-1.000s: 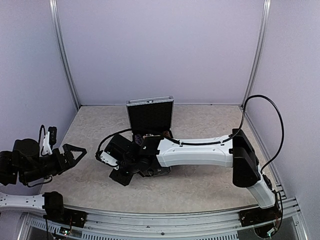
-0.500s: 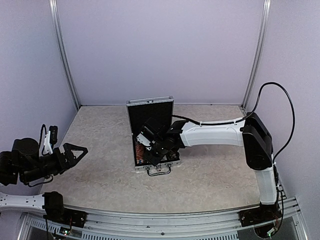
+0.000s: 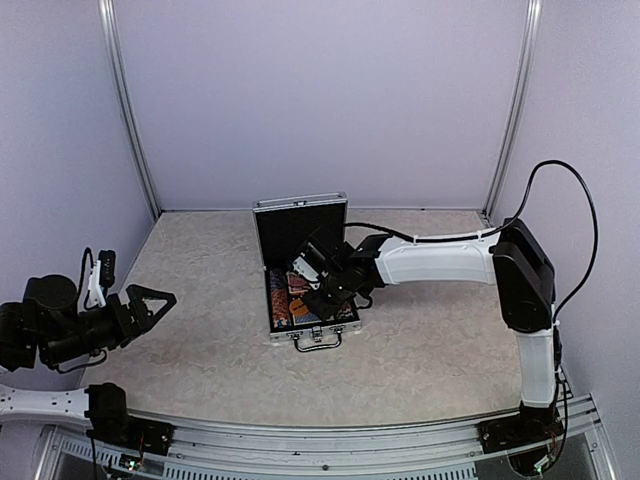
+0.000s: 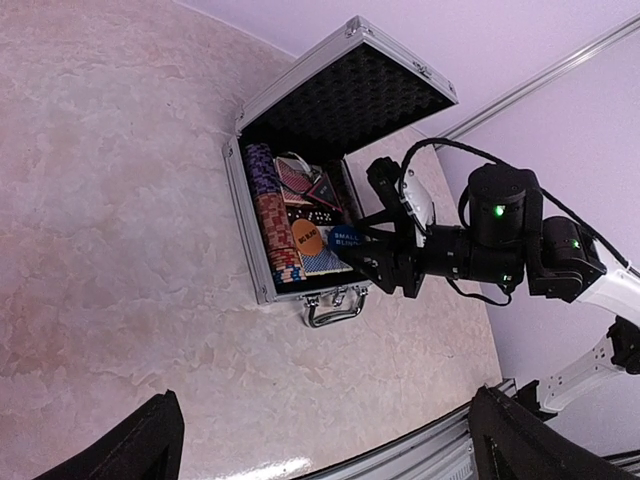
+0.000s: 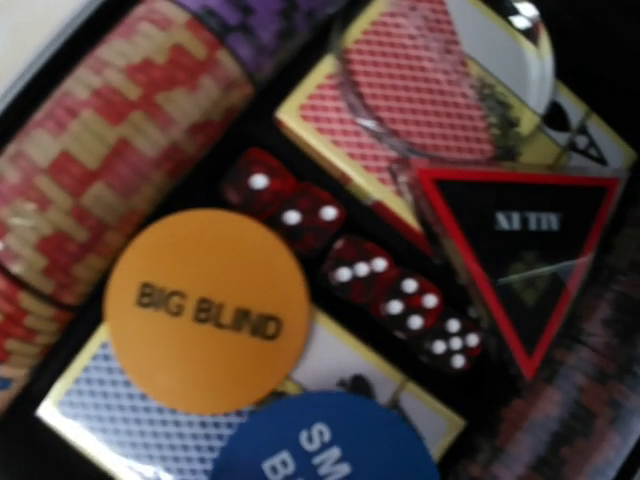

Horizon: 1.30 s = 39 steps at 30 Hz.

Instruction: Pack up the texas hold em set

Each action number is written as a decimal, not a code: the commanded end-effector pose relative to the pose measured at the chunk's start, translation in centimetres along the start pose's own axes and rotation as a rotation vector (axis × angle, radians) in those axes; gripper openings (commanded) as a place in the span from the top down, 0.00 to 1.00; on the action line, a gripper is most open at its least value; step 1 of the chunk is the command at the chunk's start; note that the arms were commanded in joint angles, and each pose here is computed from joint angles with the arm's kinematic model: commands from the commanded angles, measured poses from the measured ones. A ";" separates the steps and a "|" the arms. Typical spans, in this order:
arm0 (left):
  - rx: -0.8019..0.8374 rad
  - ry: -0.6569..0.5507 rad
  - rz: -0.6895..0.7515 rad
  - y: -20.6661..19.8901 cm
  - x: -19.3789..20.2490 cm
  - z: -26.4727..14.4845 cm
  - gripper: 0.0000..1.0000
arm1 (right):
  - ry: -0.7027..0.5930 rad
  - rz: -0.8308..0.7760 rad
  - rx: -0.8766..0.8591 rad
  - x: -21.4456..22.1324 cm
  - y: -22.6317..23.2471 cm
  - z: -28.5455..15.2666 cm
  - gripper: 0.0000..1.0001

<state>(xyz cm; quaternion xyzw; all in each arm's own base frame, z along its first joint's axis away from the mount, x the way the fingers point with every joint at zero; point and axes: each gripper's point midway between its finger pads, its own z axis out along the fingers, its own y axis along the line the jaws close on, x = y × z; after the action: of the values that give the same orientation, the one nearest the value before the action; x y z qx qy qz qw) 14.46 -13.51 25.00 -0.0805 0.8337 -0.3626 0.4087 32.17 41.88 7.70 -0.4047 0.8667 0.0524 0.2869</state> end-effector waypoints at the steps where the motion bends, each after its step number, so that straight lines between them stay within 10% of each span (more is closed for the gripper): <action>1: 0.040 -0.015 -0.001 -0.4 -0.3 -0.4 0.01 | -0.009 0.036 0.029 0.0 -1.3 0.1 0.45; 24: -0.039 -0.174 0.185 -5.4 -5.5 1.9 0.01 | -0.172 0.133 -0.012 -2.3 -2.9 -8.0 0.25; 39: 0.182 -0.070 0.174 -9.3 -17.2 16.0 0.01 | -0.185 0.261 0.011 2.9 -4.3 -11.7 0.09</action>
<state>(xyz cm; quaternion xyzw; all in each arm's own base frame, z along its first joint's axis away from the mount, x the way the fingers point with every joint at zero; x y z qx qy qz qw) 33.51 -17.76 29.81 -0.0713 0.8314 -0.3281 0.4428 28.63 34.55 15.90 -0.3157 0.8744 0.1167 0.3495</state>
